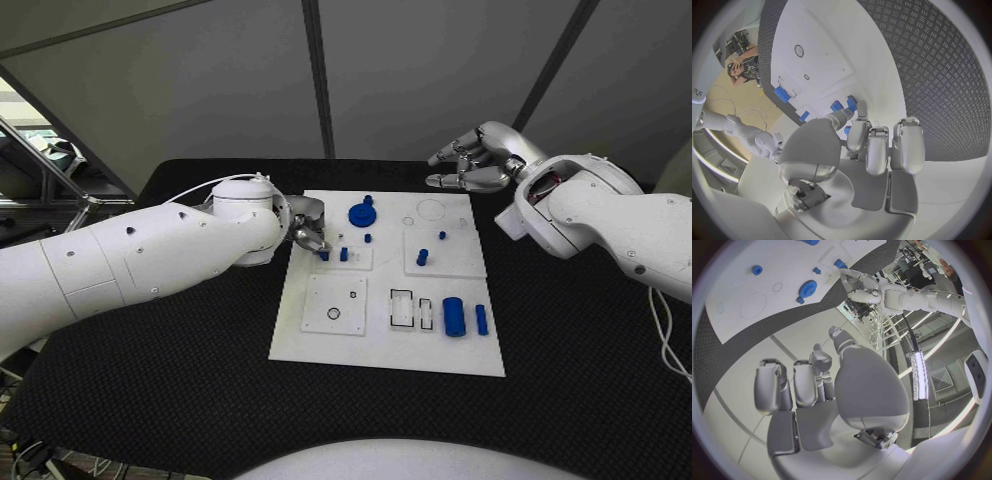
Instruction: Assemble the parts on the task board
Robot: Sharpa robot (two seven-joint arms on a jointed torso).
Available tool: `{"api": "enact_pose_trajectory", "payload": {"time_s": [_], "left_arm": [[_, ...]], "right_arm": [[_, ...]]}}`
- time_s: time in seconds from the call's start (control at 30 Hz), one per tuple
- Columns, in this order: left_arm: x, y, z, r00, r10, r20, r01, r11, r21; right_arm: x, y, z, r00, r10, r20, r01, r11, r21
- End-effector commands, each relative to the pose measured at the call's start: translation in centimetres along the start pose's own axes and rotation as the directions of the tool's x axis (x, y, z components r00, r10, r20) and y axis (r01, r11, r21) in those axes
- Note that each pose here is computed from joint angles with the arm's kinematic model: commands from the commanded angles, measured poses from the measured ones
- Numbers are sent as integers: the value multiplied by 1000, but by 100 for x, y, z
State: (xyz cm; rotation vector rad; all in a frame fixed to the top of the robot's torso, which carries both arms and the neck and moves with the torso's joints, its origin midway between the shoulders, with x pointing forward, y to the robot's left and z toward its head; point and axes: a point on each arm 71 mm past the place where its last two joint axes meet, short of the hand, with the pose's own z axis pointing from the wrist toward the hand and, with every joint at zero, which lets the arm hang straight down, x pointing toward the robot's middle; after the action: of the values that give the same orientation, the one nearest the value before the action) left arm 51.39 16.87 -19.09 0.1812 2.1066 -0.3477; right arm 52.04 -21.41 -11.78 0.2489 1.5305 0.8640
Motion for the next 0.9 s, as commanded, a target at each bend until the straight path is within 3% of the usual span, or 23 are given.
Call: {"api": "enact_pose_trajectory", "payload": {"time_s": [0.03,0.9], "left_arm": [[35,1,13,999,-35,-20,35,999,4],[15,75,49,998,-64,2,64,996,-57]], "right_arm": [[-8,17,3,1000,-3,-1,3,1000,-12],[-8,13,7,1000,-3,1,3,1000,-11]]}}
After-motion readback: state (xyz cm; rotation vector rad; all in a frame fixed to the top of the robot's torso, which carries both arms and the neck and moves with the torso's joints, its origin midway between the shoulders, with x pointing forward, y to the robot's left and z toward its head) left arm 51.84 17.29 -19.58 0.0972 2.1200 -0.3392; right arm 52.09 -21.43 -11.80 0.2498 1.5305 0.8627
